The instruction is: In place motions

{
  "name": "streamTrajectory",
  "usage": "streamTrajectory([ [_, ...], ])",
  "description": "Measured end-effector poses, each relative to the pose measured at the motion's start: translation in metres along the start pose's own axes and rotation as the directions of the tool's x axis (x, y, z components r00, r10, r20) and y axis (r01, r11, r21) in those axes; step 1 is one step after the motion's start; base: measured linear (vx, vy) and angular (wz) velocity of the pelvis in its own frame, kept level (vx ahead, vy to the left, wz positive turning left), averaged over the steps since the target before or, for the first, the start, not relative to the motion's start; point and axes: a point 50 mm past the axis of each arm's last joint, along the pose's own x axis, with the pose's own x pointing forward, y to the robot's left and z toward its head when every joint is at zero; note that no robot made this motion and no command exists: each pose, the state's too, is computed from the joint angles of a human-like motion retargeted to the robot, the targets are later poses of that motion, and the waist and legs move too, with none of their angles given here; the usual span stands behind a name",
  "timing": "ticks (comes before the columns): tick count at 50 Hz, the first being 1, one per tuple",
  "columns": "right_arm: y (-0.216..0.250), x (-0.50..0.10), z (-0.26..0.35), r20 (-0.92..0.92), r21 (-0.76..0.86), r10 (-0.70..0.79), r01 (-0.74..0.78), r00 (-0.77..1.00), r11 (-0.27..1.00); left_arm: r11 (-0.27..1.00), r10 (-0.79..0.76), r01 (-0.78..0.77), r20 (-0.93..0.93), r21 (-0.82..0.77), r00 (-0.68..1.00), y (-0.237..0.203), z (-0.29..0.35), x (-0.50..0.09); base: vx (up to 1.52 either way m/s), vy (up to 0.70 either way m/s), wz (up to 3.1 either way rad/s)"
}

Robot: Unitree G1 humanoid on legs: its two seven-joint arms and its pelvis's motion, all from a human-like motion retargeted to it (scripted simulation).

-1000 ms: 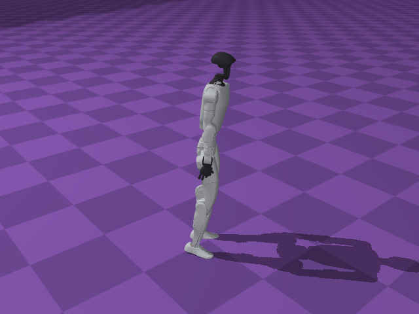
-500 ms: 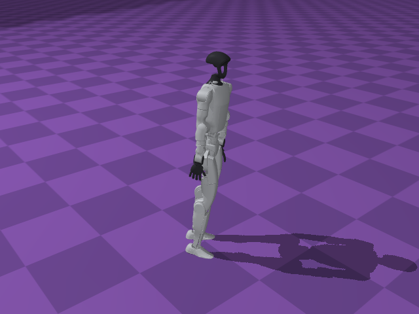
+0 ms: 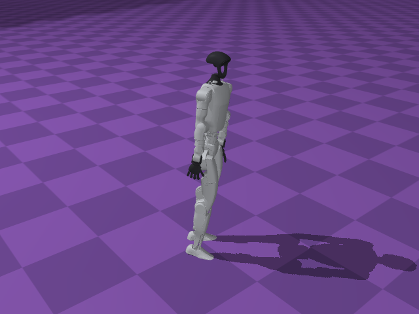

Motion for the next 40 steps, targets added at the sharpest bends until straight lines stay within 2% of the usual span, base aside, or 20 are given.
streamTrajectory([
  [4, 0.001, 0.000, 0.000, 0.004, 0.006, 0.009, -0.009, 1.000, 1.000, 1.000, -0.016, 0.016, 0.038, 0.007, 0.999, -0.003, 0.012, -0.001, -0.10, 0.04, -0.22],
  [10, 0.003, -0.001, 0.016, 0.056, -0.032, 0.003, -0.001, 0.998, 0.999, 0.993, -0.003, -0.005, 0.065, 0.114, 0.998, 0.003, 0.032, -0.004, -0.19, 0.13, -0.81],
  [20, -0.001, -0.006, 0.044, 0.132, -0.263, -0.034, 0.068, 0.991, 0.962, 0.993, 0.029, -0.037, 0.066, 0.112, 0.997, 0.011, 0.033, -0.006, -0.25, 0.21, -1.64],
  [23, -0.003, -0.005, 0.038, 0.115, -0.278, -0.051, 0.081, 0.992, 0.957, 0.993, 0.046, -0.050, 0.040, 0.104, 0.998, 0.014, 0.026, -0.006, -0.32, 0.29, -2.26],
  [29, -0.005, -0.002, 0.012, 0.022, -0.142, -0.048, 0.051, 0.999, 0.989, 0.993, 0.069, -0.068, -0.007, 0.098, 0.998, 0.015, 0.013, -0.005, -0.27, 0.23, -2.69],
  [35, 0.001, 0.001, -0.021, -0.080, 0.041, -0.014, 0.018, 0.997, 0.999, 0.992, 0.096, -0.092, -0.047, 0.082, 0.994, 0.018, -0.003, -0.004, -0.25, 0.19, 0.00],
  [40, 0.000, 0.001, -0.034, -0.105, 0.084, -0.015, 0.024, 0.994, 0.996, 0.992, 0.113, -0.108, -0.062, 0.068, 0.992, 0.012, -0.009, -0.002, -0.29, 0.22, -0.46],
])
